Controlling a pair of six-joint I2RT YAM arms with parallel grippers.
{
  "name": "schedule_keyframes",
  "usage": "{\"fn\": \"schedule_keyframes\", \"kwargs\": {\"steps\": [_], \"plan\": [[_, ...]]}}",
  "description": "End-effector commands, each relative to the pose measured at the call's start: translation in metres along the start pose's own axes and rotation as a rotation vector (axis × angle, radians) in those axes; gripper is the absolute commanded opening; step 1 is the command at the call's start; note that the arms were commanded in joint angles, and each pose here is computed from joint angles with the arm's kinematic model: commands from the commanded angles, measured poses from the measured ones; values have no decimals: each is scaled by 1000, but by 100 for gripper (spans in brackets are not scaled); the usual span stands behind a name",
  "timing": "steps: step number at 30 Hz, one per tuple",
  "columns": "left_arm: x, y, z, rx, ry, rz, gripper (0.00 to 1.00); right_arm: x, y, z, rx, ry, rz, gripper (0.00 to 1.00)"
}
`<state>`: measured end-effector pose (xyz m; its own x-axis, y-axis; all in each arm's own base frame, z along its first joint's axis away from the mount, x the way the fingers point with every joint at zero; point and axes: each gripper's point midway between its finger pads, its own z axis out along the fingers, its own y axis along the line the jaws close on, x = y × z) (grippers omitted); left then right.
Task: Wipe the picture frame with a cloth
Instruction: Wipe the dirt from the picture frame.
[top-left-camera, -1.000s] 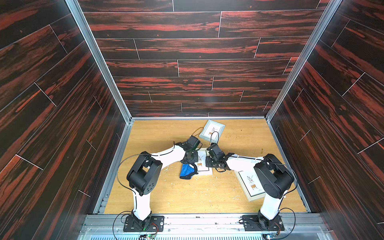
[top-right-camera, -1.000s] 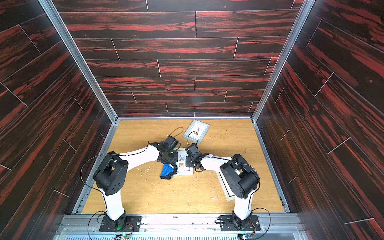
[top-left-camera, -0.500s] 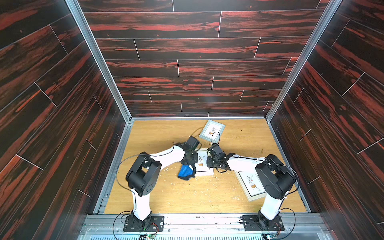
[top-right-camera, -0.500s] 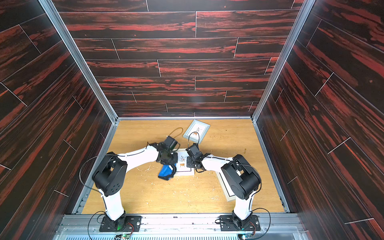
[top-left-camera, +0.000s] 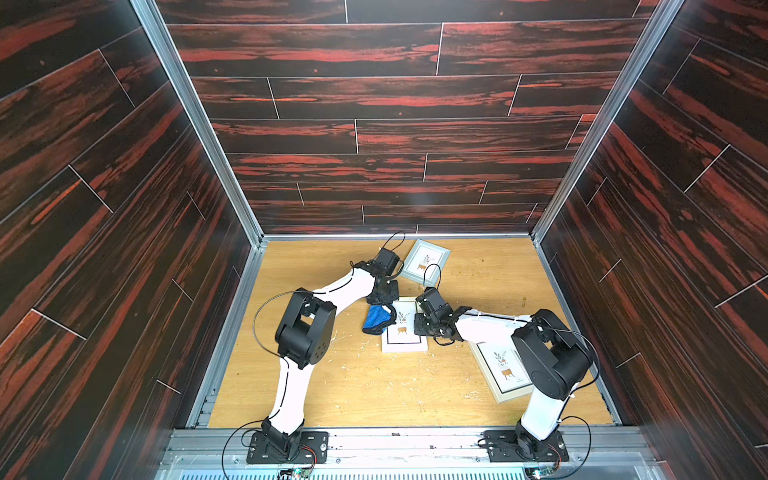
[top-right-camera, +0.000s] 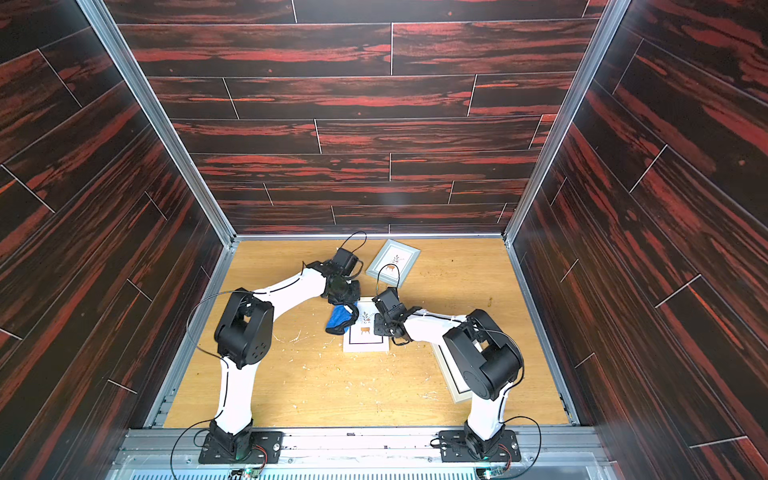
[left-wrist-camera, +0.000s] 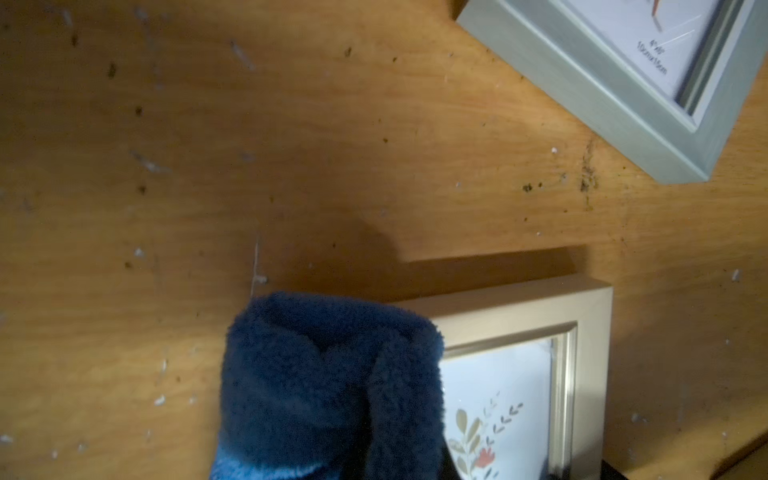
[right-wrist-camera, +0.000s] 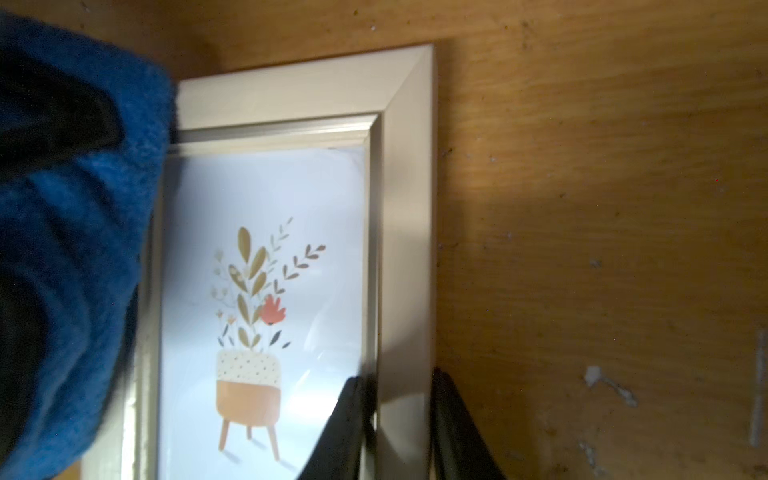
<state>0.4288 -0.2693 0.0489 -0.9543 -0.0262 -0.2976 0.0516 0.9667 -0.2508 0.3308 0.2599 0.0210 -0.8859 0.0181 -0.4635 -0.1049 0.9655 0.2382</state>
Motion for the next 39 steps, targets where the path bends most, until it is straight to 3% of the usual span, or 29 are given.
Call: {"fn": "schedule_keyframes", "kwargs": {"steps": [1,6,8,11,14,17,20,27,29,35,39], "plan": [[54,-8,1,-35,147,76,0,28,-24,1,80,94,-5,1],[114,-10,5,49,242,-13,0,26,-26,0,95,88,-12,2],[123,-8,4,48,263,-20,0,28,-26,1,95,94,-13,2],[107,12,5,-41,233,-37,0,28,-26,1,92,95,-8,1],[71,25,4,-75,180,-81,0,27,-26,0,91,90,-3,1],[48,37,-4,-181,136,-57,0,26,-25,-2,87,81,1,1],[58,32,-9,-186,143,-41,0,25,-26,-2,89,79,2,1],[133,32,0,-178,271,-23,0,26,-30,-3,108,77,-6,1],[127,36,0,-201,248,-19,0,27,-30,-2,109,80,-8,1],[71,36,-6,-214,191,-16,0,26,-29,0,109,82,-5,1],[81,32,-10,-207,204,-12,0,24,-28,2,113,78,-4,1]]}}
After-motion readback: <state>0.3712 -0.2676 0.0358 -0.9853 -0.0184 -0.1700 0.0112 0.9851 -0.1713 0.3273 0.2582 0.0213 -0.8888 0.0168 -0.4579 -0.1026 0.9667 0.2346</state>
